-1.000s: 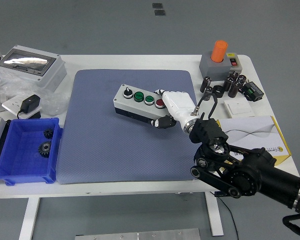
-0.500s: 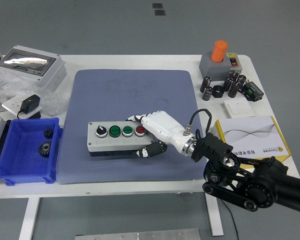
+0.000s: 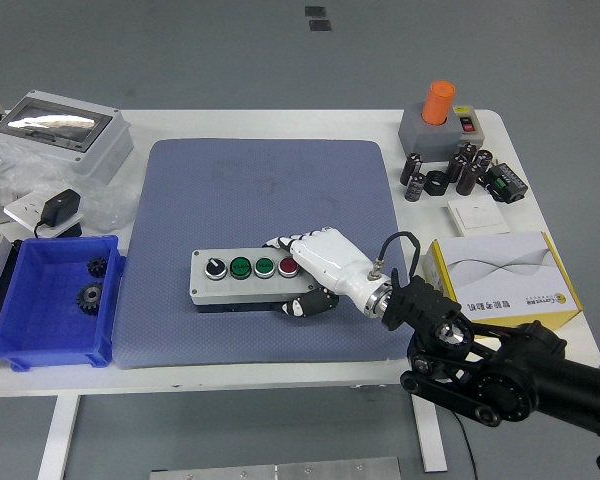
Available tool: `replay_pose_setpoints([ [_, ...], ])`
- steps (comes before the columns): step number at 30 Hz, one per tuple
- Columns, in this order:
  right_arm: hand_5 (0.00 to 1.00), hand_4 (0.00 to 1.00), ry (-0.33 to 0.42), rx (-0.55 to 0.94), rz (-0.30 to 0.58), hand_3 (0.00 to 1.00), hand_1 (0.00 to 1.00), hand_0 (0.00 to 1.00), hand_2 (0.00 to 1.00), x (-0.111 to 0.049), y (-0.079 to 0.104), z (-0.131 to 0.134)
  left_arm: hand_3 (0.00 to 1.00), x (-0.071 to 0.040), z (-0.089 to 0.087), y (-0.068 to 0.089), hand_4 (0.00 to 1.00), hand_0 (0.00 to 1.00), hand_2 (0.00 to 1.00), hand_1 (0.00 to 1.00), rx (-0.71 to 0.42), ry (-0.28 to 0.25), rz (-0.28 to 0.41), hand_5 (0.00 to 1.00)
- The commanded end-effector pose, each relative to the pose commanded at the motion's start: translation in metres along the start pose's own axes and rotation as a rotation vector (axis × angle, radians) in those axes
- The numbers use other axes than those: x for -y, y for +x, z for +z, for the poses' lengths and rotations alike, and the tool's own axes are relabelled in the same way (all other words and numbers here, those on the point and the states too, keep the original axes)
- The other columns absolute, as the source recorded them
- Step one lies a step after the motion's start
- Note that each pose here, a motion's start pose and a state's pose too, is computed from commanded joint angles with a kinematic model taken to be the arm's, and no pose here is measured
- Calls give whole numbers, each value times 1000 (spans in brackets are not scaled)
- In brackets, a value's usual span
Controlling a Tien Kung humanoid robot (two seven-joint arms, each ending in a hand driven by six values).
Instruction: Pick up the button,place it on the desk,press the button,press the button
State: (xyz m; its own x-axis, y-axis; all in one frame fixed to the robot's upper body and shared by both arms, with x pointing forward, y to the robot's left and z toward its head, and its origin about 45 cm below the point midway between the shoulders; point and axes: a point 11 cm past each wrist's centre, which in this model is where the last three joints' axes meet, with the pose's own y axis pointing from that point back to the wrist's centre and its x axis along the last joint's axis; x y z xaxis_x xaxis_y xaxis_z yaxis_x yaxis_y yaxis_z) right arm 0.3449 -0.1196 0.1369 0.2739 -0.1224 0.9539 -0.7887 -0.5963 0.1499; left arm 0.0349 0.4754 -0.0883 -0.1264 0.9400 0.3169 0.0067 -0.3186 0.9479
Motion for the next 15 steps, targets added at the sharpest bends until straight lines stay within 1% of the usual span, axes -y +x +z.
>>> replay_pose_setpoints([
  [8,2,358,-28,9,-22,476,325,137,379,0,1,6,794,0,-1,0,615,697,661,675,0,1,1,898],
  [9,2,387,-31,9,-26,482,331,140,381,1,1,6,792,0,-1,1,616,697,660,675,-1,1,1,898],
  [15,2,387,-44,13,-53,482,331,140,381,0,0,8,792,0,-2,1,616,697,660,675,-2,2,2,898],
])
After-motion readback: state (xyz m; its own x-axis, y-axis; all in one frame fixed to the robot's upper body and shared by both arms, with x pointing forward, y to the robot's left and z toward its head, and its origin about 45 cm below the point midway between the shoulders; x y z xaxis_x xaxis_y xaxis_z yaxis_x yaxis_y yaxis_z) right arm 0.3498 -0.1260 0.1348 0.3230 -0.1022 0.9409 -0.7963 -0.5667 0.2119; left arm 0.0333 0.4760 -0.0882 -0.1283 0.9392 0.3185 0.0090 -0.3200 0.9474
